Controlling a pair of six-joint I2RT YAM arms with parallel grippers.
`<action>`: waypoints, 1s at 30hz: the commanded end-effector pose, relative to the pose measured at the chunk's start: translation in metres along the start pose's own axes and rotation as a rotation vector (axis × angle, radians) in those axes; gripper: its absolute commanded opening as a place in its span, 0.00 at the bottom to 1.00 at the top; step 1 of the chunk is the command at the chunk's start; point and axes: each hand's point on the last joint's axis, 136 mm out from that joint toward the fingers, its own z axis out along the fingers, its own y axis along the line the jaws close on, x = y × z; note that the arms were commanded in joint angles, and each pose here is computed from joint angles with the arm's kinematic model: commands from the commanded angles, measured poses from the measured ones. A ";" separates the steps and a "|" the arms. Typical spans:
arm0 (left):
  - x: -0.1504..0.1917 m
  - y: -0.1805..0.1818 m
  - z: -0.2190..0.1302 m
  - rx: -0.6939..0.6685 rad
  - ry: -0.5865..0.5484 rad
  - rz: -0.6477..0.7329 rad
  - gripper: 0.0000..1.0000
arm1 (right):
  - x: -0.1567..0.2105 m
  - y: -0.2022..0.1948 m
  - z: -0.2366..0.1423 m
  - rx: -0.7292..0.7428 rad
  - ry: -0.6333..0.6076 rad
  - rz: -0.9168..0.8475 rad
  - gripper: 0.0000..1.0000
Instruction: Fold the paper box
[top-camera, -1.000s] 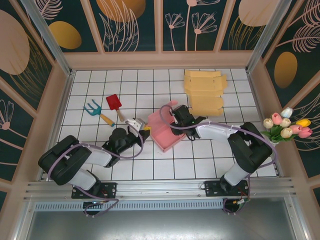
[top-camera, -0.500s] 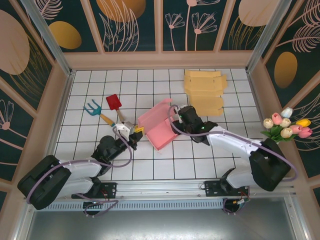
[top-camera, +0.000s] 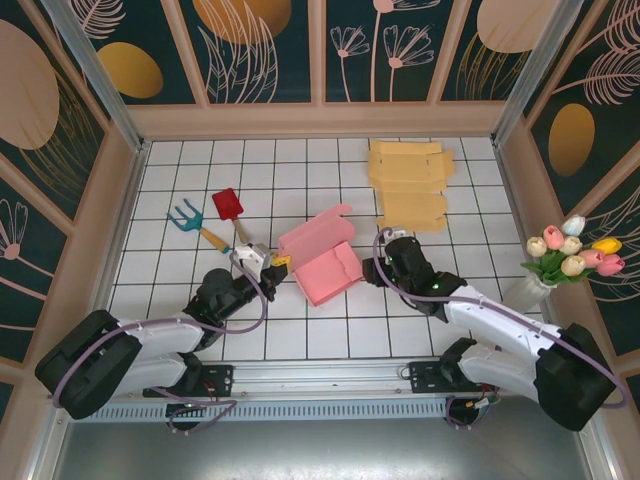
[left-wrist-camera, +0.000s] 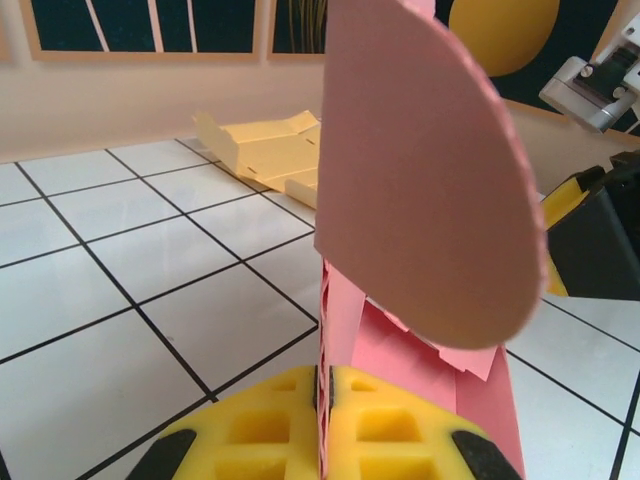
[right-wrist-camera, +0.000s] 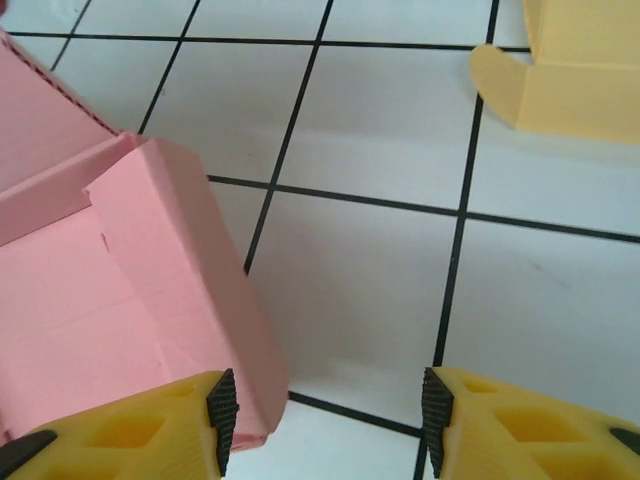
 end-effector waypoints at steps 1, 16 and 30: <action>-0.013 -0.010 0.003 0.053 -0.026 -0.012 0.03 | 0.001 0.013 0.000 -0.103 -0.006 0.045 0.55; 0.000 -0.015 0.010 0.094 0.021 -0.021 0.04 | -0.002 0.040 0.030 -0.226 0.022 -0.065 0.54; 0.008 -0.009 0.021 0.070 0.036 -0.052 0.05 | 0.027 0.038 0.063 -0.135 0.120 -0.105 0.45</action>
